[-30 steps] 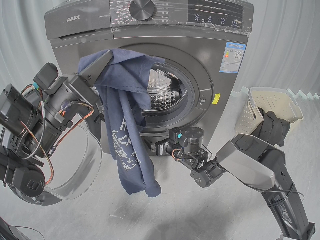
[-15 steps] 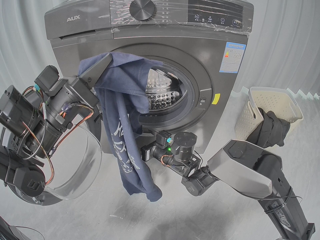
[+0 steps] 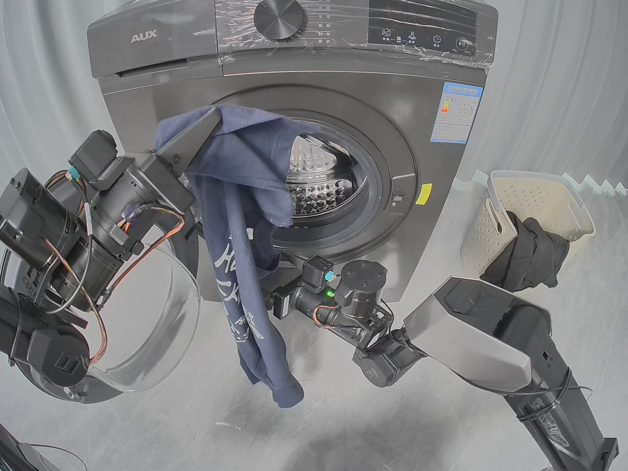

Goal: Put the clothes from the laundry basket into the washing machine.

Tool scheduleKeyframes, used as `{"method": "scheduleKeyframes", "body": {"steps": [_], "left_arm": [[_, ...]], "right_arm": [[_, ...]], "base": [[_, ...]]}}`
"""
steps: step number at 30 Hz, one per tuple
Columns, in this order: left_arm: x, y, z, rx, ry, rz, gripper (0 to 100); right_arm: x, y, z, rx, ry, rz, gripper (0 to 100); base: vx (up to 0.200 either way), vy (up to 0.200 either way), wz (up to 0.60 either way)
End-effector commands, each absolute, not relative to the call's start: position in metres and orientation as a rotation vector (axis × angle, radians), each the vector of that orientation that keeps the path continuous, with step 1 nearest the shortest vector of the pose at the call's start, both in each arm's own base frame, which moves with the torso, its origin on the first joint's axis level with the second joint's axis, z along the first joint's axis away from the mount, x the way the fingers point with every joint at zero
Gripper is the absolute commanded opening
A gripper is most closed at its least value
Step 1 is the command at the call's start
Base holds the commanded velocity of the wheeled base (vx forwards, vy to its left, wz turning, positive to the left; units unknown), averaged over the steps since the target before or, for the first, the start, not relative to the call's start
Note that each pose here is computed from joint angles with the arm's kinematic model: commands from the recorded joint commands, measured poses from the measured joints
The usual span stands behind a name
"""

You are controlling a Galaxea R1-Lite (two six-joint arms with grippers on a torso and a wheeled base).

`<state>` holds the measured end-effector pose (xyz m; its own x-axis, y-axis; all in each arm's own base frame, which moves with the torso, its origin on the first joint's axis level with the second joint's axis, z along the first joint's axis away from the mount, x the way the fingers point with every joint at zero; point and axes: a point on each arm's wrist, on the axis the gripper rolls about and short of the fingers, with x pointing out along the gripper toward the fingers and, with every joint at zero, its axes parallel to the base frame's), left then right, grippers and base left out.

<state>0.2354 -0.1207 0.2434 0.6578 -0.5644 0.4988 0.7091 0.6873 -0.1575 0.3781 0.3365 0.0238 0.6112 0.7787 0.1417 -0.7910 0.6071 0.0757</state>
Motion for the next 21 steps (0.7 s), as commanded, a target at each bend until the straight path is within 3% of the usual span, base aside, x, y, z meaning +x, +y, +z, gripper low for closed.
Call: {"method": "scheduleKeyframes", "body": {"steps": [1, 8, 9, 16, 21], "left_arm": [[0.235, -0.121, 0.244, -0.358, -0.436, -0.739, 0], [0.235, -0.121, 0.244, -0.358, -0.436, -0.741, 0], [0.235, -0.121, 0.244, -0.358, -0.436, -0.741, 0], [0.235, -0.121, 0.244, -0.358, -0.436, -0.739, 0], [0.235, -0.119, 0.245, -0.359, -0.441, -0.735, 0]], "right_arm": [[0.381, 0.341, 0.02, 0.138, -0.101, 0.907, 100], [0.385, 0.343, 0.025, 0.151, -0.129, 0.898, 100], [0.385, 0.343, 0.026, 0.153, -0.135, 0.898, 0], [0.389, 0.335, 0.033, 0.157, -0.156, 0.883, 0], [0.392, 0.311, 0.054, 0.154, -0.161, 0.844, 0]], "base": [[0.0, 0.0, 0.0], [0.0, 0.0, 0.0], [0.0, 0.0, 0.0], [0.0, 0.0, 0.0], [0.0, 0.0, 0.0]]}}
